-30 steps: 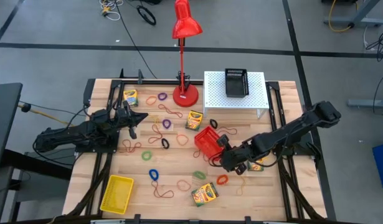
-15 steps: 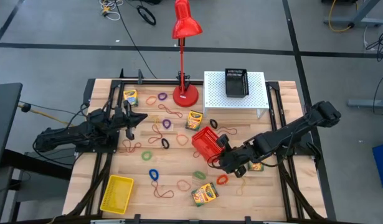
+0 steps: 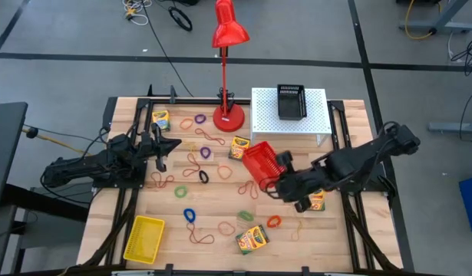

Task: Pick & Place Office Desk Supplies
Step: Put the red bin on the shelf

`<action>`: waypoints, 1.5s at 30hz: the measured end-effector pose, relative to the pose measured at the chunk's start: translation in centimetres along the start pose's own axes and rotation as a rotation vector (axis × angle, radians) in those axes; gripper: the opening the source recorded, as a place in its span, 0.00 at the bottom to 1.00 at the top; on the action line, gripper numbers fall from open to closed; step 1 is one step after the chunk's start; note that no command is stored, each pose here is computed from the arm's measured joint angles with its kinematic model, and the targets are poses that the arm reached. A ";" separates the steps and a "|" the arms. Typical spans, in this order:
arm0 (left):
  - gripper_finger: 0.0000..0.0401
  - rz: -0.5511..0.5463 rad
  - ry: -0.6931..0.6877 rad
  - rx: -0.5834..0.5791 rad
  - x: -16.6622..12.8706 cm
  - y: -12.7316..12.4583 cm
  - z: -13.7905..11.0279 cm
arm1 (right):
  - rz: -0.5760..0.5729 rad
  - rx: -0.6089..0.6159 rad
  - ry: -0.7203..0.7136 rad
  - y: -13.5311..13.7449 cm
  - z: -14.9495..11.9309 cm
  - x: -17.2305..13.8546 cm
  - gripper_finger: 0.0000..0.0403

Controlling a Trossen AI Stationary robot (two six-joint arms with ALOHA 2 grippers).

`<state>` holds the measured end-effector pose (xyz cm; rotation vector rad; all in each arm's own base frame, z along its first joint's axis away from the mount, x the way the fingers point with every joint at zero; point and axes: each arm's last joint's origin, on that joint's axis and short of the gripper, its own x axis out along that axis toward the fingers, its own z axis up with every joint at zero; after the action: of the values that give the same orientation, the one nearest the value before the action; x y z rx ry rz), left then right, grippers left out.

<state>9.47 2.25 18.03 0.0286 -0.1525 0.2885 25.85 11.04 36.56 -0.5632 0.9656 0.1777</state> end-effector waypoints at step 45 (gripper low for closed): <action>0.02 0.000 0.000 0.000 0.0 0.0 0.0 | -0.210 0.512 0.593 -14.3 -20.6 -3.5 0.04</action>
<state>9.47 2.25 18.02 0.0282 -0.1523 0.2883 14.41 -11.55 35.75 -0.2344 1.4541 -0.4419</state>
